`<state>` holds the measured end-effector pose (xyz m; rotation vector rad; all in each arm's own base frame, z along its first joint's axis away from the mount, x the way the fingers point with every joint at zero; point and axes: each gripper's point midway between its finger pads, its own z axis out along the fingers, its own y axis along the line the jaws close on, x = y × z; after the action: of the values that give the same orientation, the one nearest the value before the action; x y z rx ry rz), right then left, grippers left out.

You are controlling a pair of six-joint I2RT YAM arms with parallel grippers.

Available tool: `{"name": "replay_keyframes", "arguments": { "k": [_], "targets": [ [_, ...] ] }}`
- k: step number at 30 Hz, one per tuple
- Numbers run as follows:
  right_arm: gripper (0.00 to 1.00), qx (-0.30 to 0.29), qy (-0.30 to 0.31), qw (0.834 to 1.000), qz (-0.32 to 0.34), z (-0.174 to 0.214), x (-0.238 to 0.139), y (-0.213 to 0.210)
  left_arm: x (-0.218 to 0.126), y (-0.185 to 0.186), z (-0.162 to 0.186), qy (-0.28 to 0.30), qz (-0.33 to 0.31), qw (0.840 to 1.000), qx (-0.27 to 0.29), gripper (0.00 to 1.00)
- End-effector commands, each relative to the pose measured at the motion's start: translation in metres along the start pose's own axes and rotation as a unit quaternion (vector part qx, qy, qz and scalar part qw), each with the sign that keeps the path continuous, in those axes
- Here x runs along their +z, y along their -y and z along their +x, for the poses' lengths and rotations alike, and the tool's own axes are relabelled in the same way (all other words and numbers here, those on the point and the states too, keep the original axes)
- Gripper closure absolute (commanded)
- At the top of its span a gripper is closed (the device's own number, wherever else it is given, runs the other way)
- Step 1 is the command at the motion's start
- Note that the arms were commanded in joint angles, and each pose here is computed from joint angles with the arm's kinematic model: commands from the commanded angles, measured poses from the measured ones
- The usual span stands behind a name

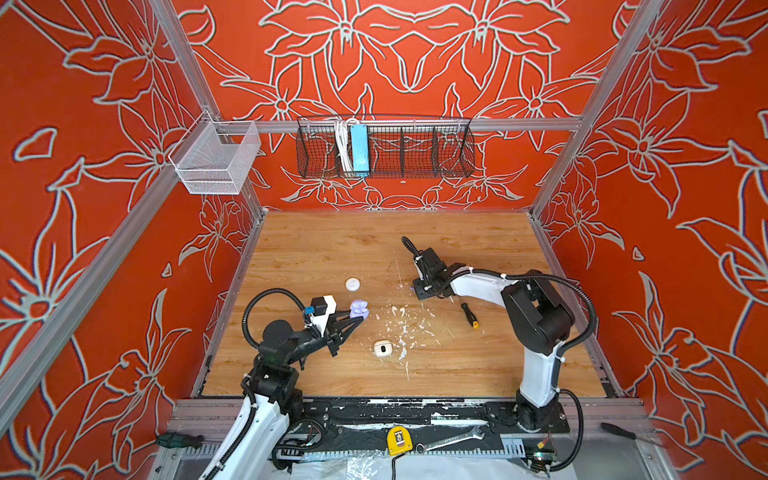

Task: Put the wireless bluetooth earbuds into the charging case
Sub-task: 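Lower the right gripper and close it on a lilac earbud, then lift the lilac earbud and carry it toward the case in the left gripper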

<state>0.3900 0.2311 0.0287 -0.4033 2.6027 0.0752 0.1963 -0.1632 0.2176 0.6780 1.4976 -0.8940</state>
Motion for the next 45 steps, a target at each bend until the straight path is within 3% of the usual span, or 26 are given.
{"name": "replay_keyframes", "arguments": {
  "k": [1,24,45],
  "targets": [
    [0.58,-0.001,-0.007,0.999,0.032,-0.002,0.004,0.006,-0.001,0.002,0.000,0.004,0.002,1.000,0.010,1.00],
    [0.60,0.021,-0.022,0.999,0.015,0.003,0.021,-0.002,-0.003,0.003,0.001,0.005,-0.002,1.000,0.010,1.00],
    [0.74,0.032,-0.016,0.999,0.000,0.009,0.021,-0.005,-0.005,0.007,-0.004,0.012,0.002,1.000,0.021,1.00]
  ]
}}
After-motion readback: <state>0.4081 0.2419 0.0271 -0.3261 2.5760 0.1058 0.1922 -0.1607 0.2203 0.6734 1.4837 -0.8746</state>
